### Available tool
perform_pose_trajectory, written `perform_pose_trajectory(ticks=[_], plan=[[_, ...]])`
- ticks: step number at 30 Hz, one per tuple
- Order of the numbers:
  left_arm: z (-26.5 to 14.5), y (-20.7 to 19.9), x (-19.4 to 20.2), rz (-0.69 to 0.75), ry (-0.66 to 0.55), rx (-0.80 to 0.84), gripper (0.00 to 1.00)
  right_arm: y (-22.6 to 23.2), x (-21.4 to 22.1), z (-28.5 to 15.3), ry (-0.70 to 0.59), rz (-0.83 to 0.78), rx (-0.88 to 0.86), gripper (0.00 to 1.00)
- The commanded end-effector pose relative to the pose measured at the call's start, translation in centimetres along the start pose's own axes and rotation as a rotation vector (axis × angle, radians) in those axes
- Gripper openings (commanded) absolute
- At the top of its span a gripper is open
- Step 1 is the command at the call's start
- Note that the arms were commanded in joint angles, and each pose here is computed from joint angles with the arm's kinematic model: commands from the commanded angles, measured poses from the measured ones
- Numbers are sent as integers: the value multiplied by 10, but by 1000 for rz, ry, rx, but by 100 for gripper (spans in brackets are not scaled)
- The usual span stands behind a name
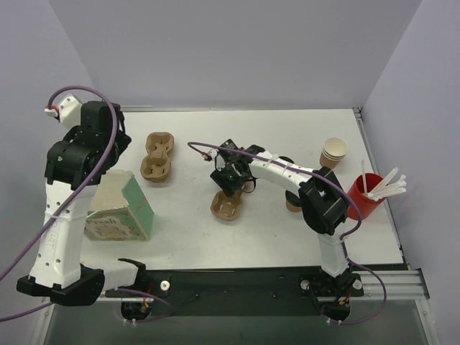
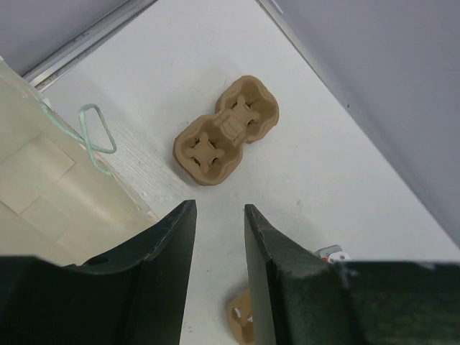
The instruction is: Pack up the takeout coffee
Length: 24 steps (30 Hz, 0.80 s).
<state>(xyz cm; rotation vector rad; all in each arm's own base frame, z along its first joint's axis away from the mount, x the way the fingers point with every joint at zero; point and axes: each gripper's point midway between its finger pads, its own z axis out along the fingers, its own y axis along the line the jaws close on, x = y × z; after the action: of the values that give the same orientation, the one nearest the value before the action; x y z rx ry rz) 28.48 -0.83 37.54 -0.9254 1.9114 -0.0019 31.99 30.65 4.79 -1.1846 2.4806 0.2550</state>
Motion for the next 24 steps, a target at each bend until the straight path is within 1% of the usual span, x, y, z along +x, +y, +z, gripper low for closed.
perform_pose_trajectory(ticks=[1, 3, 5, 6, 9, 12, 16, 19, 21, 24], plan=[[-26, 59, 3, -70, 32, -200, 44, -6, -12, -28, -52, 35, 32, 49], [-34, 71, 7, -136, 57, -191, 45, -4, -15, -29, -58, 42, 16, 48], [-33, 81, 16, -152, 81, -210, 45, -1, -16, -28, -63, 44, 0, 48], [-34, 89, 13, -170, 69, -227, 45, -1, -17, -28, -65, 44, -2, 48], [-27, 107, 17, -169, 76, -298, 45, 2, -18, -29, -72, 45, -12, 48], [-17, 112, 22, -160, 87, -346, 45, 5, -20, -30, -86, 48, -28, 48], [-6, 123, 34, -203, 116, -418, 45, 7, -20, -30, -90, 52, -38, 48], [-5, 128, 41, -203, 141, -432, 45, 8, -19, -30, -90, 54, -39, 47], [-7, 137, 41, -232, 135, -452, 45, 7, -18, -31, -87, 54, -31, 47], [-4, 147, 47, -224, 138, -491, 45, 7, -18, -32, -93, 54, -29, 47]])
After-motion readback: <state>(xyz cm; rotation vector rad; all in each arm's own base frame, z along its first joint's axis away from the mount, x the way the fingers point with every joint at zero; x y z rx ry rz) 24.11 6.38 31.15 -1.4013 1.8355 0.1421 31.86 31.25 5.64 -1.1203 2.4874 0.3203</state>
